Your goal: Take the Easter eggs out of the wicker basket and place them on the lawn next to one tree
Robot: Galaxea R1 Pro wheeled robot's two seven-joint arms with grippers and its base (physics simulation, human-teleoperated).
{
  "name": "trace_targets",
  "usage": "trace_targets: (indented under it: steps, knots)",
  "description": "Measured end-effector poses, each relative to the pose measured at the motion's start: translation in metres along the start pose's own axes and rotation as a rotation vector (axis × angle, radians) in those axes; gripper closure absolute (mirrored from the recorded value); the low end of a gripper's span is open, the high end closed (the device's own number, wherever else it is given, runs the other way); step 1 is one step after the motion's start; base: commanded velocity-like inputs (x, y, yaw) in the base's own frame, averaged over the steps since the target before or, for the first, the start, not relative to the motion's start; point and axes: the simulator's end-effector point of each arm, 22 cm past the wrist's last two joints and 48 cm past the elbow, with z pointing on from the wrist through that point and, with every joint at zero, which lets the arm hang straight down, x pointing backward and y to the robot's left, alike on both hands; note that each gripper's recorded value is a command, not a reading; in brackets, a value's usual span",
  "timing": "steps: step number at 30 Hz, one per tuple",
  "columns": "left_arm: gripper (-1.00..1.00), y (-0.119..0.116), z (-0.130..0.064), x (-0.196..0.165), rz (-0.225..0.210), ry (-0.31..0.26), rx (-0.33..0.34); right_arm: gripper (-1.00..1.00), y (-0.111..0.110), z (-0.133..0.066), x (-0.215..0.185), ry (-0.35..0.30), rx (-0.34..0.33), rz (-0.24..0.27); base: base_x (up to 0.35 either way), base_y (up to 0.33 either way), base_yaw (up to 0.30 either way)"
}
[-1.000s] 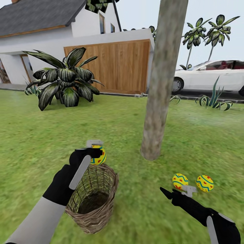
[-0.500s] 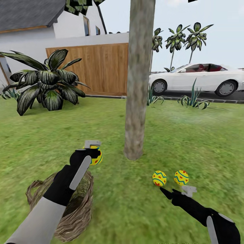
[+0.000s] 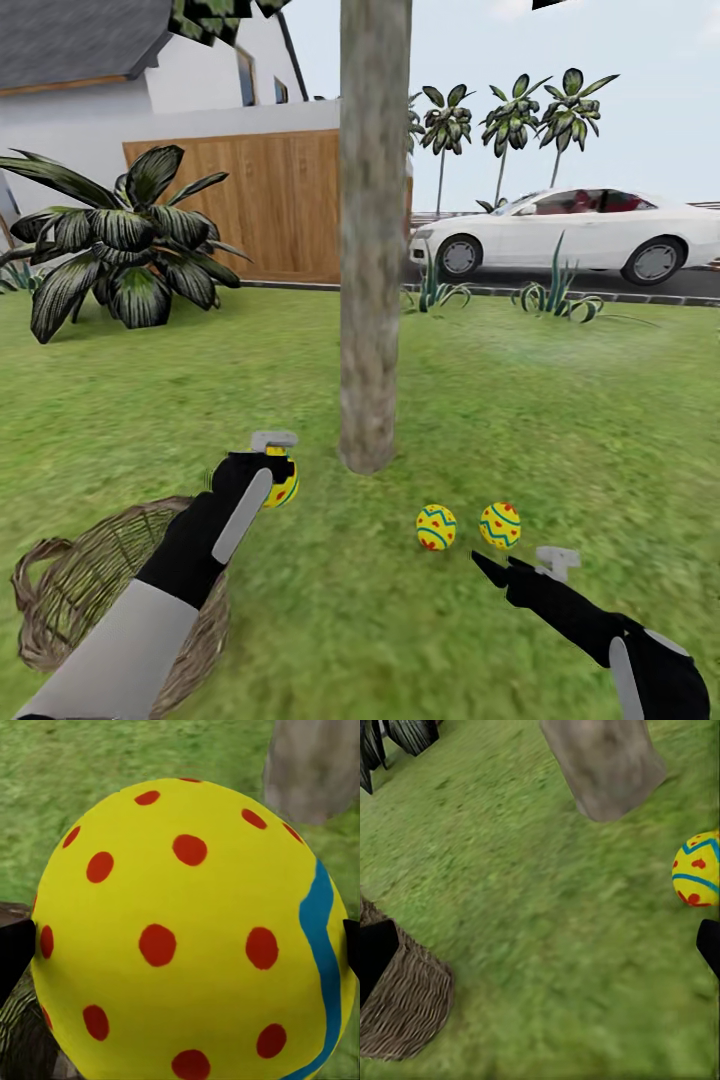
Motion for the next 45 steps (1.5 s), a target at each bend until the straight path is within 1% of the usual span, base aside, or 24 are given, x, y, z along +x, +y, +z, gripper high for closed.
trace_targets:
  steps: [4,8,10,12,13,16,19,24,27,29,31,45]
  knots:
    - [1.0,0.005,0.026,0.041,0.009,0.093,-0.03,-1.0,0.0,0.0,0.0,-0.001,0.0,0.001,0.136,-0.308,0.0]
    - [1.0,0.004,0.045,0.077,0.003,0.162,-0.04,-1.0,0.001,0.0,-0.001,-0.001,-0.002,0.0,0.151,-0.304,0.0]
    - [1.0,-0.002,0.052,0.091,0.0,0.189,-0.016,-1.0,0.001,0.0,-0.001,-0.001,-0.003,-0.001,0.163,-0.3,0.0]
    - [1.0,-0.011,0.058,0.108,-0.001,0.228,0.023,-1.0,0.001,0.0,0.0,-0.001,-0.003,-0.001,0.173,-0.296,0.0]
    - [1.0,-0.018,0.06,0.117,-0.001,0.249,0.045,-1.0,0.001,0.0,0.0,-0.001,-0.003,-0.001,0.175,-0.295,0.0]
    - [1.0,-0.028,0.063,0.134,-0.003,0.287,0.084,-1.0,0.001,0.0,0.0,0.0,-0.003,-0.001,0.181,-0.292,0.0]
    - [1.0,-0.033,0.064,0.139,-0.011,0.295,0.1,-1.0,0.001,0.0,0.0,0.0,-0.003,0.0,0.189,-0.285,0.0]
    - [1.0,-0.033,0.066,0.143,-0.012,0.302,0.103,-1.0,0.001,0.0,0.0,0.0,-0.003,0.0,0.215,-0.249,0.0]
    - [1.0,-0.031,0.069,0.154,-0.008,0.334,0.095,-1.0,0.001,0.0,0.0,0.0,-0.003,-0.001,0.219,-0.171,0.0]
    - [1.0,-0.031,0.071,0.162,-0.009,0.358,0.104,-1.0,0.001,0.0,0.0,0.0,-0.003,0.0,0.216,-0.185,0.0]
    - [1.0,-0.033,0.072,0.166,-0.01,0.37,0.115,-1.0,0.001,0.0,0.0,0.0,-0.002,-0.001,0.219,-0.211,0.0]
    - [1.0,-0.033,0.072,0.171,-0.012,0.383,0.123,-1.0,0.001,0.0,-0.001,-0.001,-0.003,-0.001,0.238,-0.214,0.0]
